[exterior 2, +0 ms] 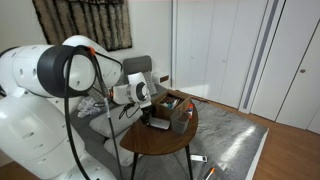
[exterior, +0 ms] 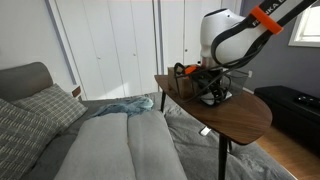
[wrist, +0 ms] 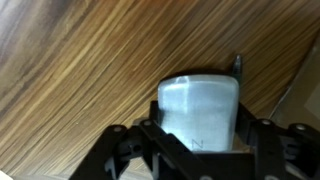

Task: Put the grey and black object in the basket.

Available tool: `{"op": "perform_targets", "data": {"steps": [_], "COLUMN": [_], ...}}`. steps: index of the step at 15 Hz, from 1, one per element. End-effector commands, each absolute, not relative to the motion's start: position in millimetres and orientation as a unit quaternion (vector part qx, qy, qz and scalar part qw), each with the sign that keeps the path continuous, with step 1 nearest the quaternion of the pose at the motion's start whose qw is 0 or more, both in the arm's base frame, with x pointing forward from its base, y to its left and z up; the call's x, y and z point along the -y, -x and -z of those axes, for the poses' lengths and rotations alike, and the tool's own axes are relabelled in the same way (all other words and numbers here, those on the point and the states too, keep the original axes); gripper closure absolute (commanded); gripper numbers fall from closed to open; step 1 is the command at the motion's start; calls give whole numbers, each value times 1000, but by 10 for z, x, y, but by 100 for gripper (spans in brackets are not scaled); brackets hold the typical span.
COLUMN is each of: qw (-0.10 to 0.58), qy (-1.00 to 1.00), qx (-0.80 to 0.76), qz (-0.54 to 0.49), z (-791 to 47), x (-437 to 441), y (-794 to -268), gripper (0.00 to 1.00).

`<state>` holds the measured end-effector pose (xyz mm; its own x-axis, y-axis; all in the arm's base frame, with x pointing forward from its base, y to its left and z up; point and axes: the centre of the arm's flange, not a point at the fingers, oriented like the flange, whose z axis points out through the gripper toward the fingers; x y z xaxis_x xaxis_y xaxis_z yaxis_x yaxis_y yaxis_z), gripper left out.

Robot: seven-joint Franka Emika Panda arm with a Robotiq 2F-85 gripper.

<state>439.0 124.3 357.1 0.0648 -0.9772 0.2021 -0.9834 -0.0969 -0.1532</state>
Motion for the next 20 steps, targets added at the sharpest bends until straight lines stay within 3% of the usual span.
{"op": "perform_targets", "data": {"steps": [1, 4, 9, 19, 20], "qw": [20, 15, -75, -316, -298], "qy": [-713, -718, -764, -718, -716], "qx": [686, 678, 624, 584, 597], "qz": [-145, -154, -146, -207, -205], "z": [-3929, -4396, -5030, -5156, -5172], "x": [-1259, -1269, -1324, 237, 260], "y": [-4215, -4044, -3940, -3492, -3485], "gripper": [55, 55, 55, 55, 55]}}
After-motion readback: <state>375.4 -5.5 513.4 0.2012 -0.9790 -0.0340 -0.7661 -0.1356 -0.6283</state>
